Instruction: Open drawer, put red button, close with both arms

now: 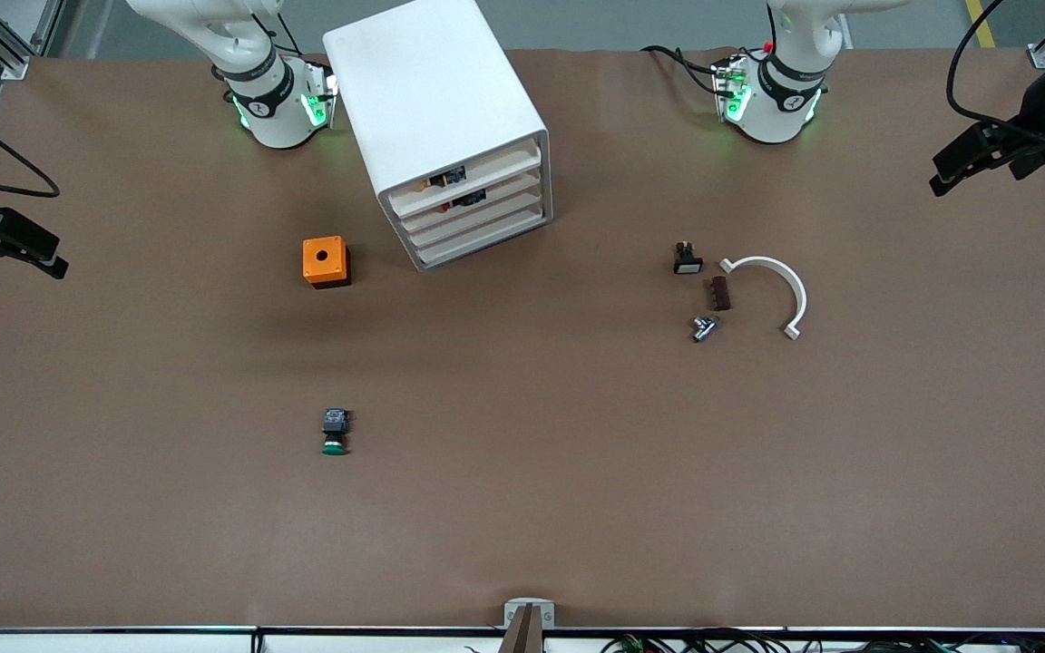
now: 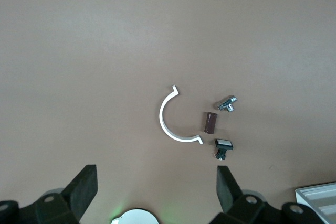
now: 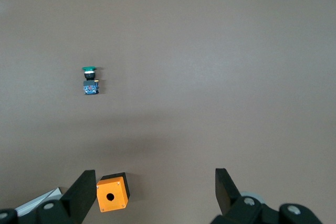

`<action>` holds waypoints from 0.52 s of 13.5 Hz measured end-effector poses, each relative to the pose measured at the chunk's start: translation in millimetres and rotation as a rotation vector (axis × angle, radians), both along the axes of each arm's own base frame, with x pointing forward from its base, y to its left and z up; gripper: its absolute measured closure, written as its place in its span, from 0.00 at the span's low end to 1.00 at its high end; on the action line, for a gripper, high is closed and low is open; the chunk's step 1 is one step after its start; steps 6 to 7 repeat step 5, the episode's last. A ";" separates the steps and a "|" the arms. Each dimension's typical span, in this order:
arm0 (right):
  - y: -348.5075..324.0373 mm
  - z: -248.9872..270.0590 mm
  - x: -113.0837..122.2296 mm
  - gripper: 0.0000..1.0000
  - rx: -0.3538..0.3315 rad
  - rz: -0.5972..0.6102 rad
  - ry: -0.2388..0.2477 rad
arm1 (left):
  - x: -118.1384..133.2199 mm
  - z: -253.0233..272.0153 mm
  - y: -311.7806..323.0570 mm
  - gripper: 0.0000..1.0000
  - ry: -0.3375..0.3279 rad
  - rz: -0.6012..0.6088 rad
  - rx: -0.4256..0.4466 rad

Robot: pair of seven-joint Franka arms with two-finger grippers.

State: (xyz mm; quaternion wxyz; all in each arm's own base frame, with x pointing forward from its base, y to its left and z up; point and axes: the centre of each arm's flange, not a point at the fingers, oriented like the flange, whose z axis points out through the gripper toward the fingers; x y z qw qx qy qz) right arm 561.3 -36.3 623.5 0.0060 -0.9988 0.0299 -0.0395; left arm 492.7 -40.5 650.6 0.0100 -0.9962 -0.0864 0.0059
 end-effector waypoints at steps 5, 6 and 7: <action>-0.1 0.0 0.0 0.00 0.000 0.000 0.000 | 1.6 -1.4 -8.3 0.00 -0.002 -0.097 0.001; -0.1 0.0 0.0 0.00 0.000 0.000 0.000 | 1.6 -1.4 -8.3 0.00 -0.002 -0.097 0.001; -0.1 0.0 0.0 0.00 0.000 0.000 0.000 | 1.6 -1.4 -8.3 0.00 -0.002 -0.097 0.001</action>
